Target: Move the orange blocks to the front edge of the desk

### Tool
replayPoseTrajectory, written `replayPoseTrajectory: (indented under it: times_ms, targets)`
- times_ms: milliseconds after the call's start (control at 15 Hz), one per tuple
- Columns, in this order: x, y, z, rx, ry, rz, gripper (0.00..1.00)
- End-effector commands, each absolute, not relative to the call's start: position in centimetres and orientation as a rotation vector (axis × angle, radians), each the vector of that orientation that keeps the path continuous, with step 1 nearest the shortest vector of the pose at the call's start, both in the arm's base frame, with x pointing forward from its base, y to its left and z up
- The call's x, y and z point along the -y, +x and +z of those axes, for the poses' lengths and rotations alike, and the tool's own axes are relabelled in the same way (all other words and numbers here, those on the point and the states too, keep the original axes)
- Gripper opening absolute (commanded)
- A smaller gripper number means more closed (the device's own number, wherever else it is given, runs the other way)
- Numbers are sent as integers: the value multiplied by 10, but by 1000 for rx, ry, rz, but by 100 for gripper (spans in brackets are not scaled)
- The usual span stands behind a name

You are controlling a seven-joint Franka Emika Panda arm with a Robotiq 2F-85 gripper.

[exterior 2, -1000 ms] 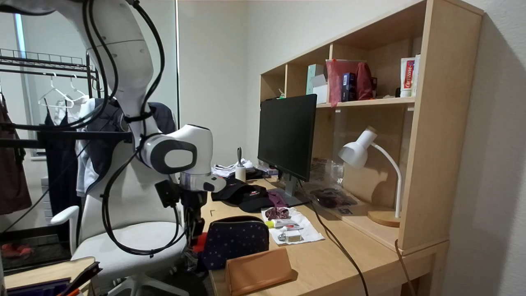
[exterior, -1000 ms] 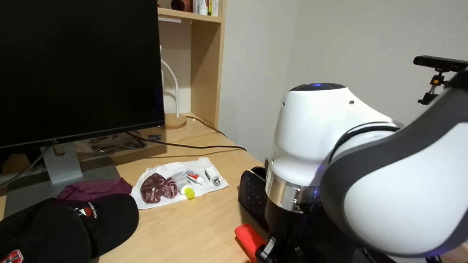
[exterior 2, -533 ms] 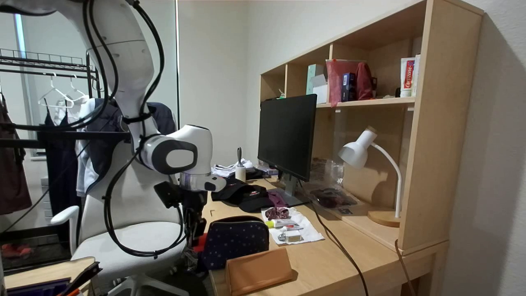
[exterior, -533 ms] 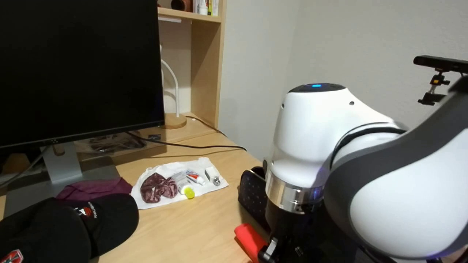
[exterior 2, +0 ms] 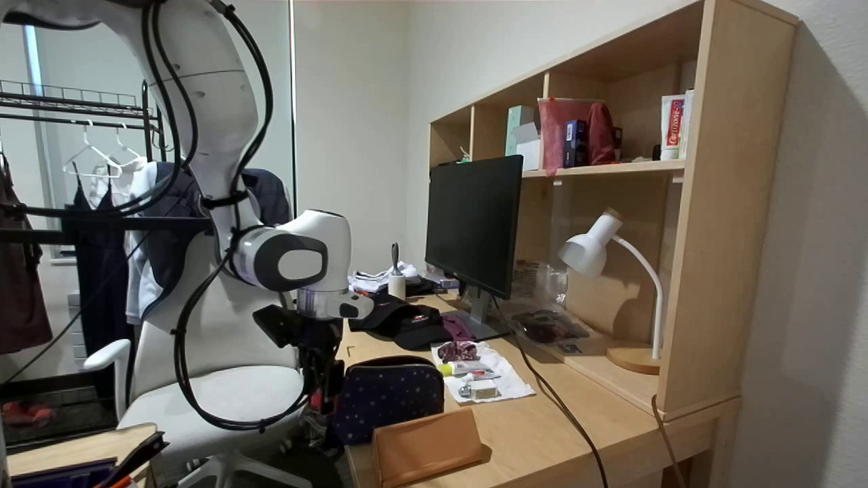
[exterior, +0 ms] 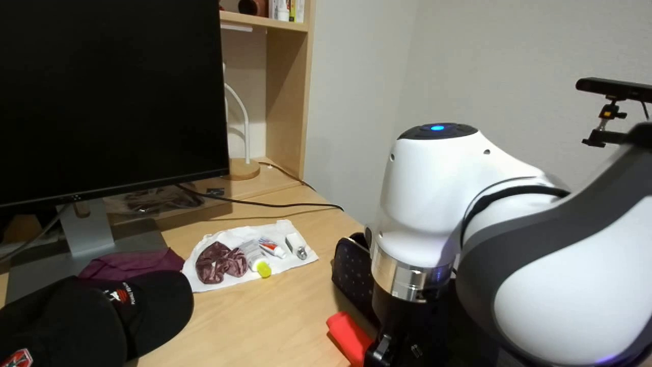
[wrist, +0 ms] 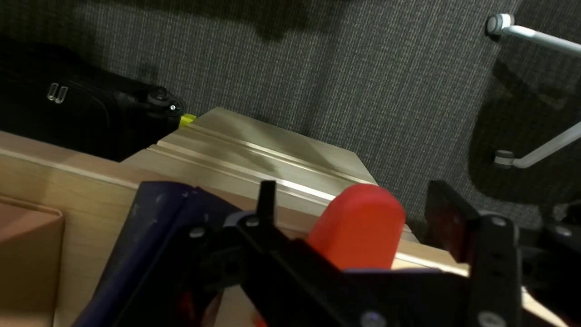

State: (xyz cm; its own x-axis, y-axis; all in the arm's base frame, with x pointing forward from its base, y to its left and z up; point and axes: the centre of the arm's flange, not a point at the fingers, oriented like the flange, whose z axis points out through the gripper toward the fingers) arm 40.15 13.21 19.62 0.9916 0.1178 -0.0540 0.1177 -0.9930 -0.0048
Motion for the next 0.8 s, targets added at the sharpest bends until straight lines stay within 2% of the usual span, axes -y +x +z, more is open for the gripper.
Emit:
replayPoseTrajectory:
  times_ms: [0, 400, 733]
  targets:
    - [-128, 397, 210, 150, -3090, 83, 100]
    - [-131, 394, 287, 296, -3045, 95, 100]
    - [-99, 398, 362, 366, -3068, 235, 100]
